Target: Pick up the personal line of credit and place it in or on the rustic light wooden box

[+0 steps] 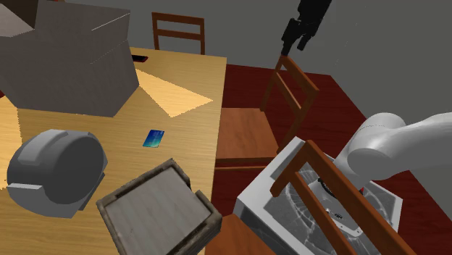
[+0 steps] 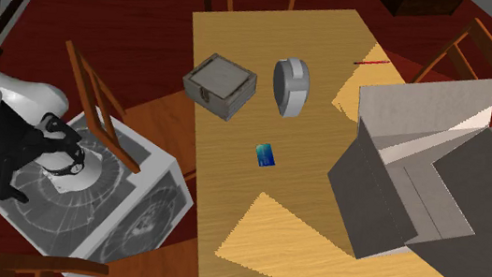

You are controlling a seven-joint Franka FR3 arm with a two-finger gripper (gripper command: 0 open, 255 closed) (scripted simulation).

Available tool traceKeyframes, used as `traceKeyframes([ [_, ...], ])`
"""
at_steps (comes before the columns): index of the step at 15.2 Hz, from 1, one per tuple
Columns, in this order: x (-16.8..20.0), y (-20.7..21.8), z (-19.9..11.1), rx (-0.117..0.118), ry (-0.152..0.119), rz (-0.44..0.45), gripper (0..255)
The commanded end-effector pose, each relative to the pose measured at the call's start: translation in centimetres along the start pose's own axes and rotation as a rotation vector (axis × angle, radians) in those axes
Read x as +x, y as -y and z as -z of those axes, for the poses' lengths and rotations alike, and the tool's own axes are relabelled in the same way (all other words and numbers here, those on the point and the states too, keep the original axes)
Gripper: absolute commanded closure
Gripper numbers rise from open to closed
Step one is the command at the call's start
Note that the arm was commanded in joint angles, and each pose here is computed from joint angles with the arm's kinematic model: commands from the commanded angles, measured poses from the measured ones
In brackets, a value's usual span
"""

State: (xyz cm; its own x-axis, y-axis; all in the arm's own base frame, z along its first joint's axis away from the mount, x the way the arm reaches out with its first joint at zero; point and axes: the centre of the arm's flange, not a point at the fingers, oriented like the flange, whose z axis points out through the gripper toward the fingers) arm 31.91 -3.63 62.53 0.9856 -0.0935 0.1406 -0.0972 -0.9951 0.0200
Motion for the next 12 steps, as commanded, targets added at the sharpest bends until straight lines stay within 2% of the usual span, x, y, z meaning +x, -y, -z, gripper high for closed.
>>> traceKeyframes([
  [1,0.0,0.0,0.0,0.0,0.0,0.0,0],
  [12,1.4,12.6,-6.8,0.012,0.07,-0.203,0],
])
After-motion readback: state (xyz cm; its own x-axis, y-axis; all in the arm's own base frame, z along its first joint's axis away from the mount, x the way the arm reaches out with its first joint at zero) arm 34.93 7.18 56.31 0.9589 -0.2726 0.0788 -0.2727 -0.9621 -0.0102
